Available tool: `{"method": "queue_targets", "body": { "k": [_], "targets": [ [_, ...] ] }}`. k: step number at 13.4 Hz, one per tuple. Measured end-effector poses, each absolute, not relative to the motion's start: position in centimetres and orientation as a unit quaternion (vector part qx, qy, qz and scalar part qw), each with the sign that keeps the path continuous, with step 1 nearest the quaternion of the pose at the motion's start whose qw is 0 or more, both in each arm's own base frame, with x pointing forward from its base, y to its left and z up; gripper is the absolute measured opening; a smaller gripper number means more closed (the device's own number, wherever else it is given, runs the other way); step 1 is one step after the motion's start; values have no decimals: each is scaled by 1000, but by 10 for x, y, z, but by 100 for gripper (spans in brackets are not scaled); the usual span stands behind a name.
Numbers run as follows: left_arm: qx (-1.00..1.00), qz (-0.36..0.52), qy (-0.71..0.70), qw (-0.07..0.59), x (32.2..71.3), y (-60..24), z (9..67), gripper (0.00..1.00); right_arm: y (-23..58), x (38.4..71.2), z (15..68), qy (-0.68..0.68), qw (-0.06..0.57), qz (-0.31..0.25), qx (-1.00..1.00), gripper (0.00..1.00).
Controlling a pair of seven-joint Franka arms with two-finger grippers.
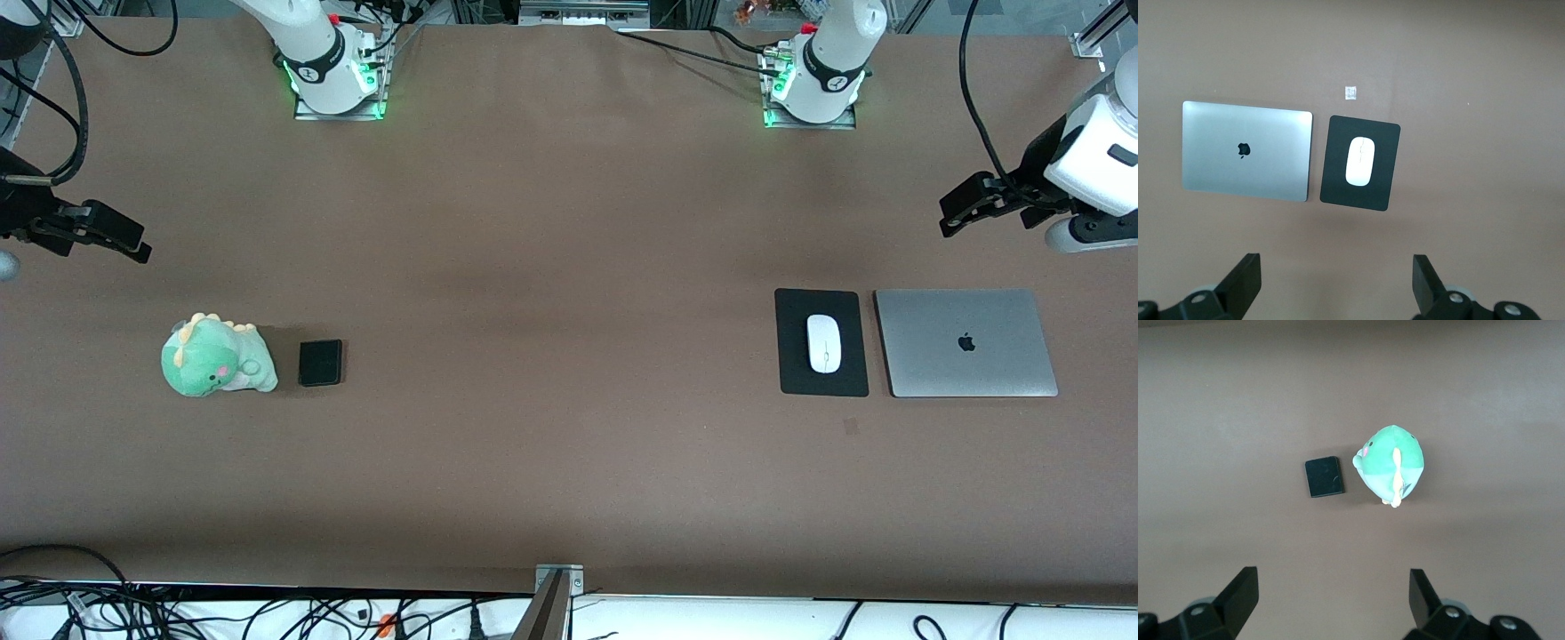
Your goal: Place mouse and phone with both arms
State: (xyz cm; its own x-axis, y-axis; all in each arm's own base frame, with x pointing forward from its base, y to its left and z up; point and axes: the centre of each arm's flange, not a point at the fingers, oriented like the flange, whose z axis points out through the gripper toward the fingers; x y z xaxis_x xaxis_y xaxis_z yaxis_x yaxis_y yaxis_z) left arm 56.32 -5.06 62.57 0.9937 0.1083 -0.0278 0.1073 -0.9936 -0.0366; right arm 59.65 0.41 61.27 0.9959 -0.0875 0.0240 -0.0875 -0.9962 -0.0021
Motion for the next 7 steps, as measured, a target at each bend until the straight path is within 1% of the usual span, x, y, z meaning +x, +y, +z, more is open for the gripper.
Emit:
{"method": "queue_targets", "body": {
  "k": [7],
  "targets": [
    [-999, 19, -37, 16, 563, -51, 622, 100, 6, 597, 615, 43, 1, -14, -999, 100]
  ]
}}
